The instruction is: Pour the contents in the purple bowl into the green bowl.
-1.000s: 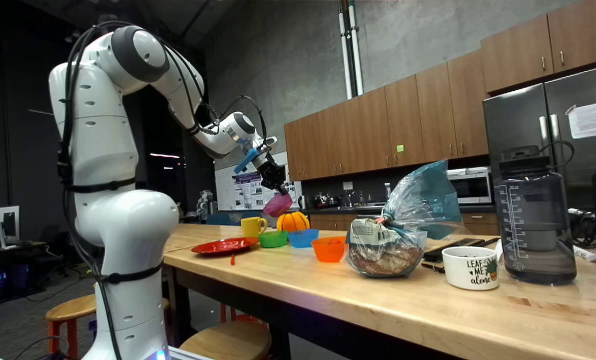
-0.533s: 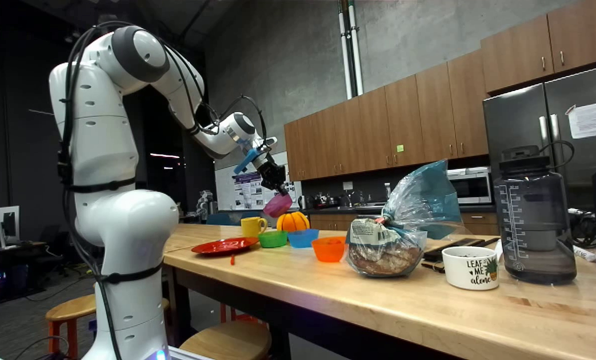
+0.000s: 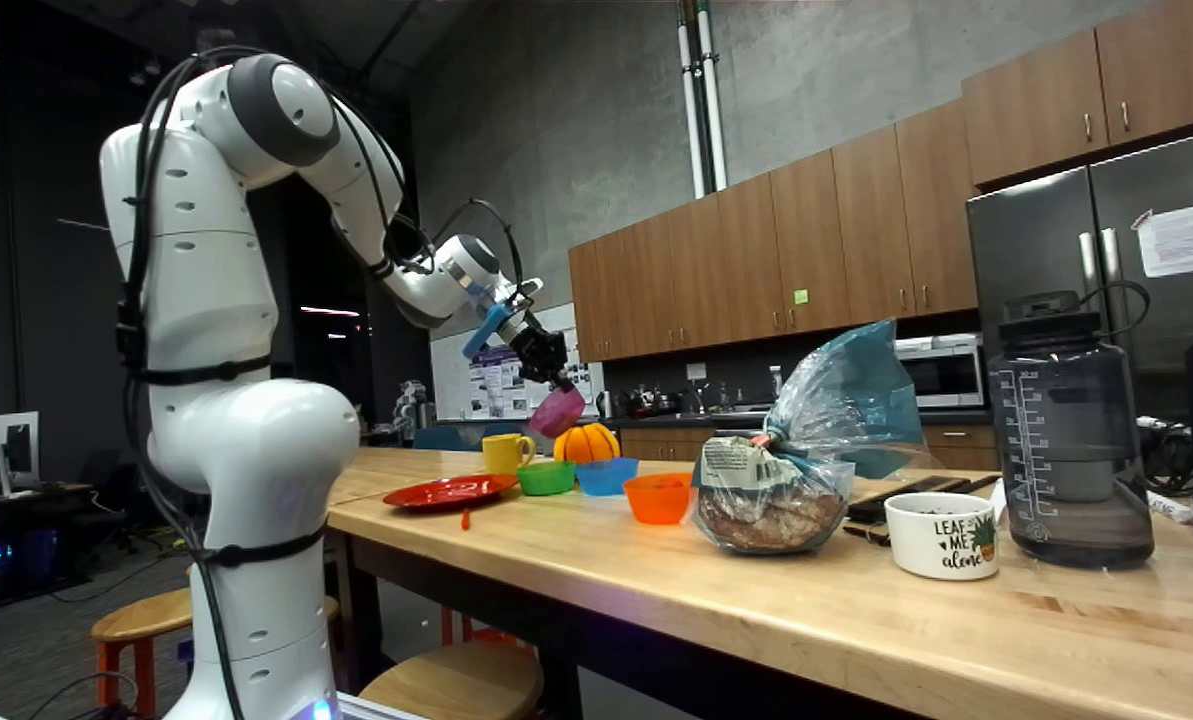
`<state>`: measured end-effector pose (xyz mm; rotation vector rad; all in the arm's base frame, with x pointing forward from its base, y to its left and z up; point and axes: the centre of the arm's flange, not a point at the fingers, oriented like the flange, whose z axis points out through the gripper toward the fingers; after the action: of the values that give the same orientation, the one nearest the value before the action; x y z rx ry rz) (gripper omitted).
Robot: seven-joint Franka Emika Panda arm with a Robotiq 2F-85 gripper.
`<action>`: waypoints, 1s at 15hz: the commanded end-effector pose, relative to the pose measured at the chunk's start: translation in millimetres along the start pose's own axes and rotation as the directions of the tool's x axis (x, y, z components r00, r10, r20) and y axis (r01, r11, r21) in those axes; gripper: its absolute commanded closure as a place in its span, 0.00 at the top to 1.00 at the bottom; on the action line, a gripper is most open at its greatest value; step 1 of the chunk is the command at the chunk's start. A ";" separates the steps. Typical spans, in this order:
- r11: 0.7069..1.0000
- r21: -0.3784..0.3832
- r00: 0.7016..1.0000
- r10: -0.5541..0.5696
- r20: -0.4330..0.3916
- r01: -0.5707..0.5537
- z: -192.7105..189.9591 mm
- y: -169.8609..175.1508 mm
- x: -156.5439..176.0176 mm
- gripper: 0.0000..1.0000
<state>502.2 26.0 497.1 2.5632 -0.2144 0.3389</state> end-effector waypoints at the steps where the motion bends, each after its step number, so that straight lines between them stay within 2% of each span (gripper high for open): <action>1: 0.999 -0.050 0.999 -0.013 -0.047 0.010 -12.6 -16.4 -11.6 0.01; 4: 0.996 -0.090 0.997 -0.031 -0.075 0.025 -17.1 -31.3 -18.5 0.01; 6: 0.988 -0.152 0.994 -0.038 -0.106 0.021 -17.6 -38.1 -22.3 0.01; 9: 0.970 -0.244 0.989 -0.046 -0.140 0.011 -15.7 -44.5 -26.2 0.01; 15: 0.929 -0.369 0.979 -0.096 -0.178 0.024 -17.1 -65.2 -39.8 0.01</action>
<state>481.3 82.1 471.0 2.2164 -0.1242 0.4574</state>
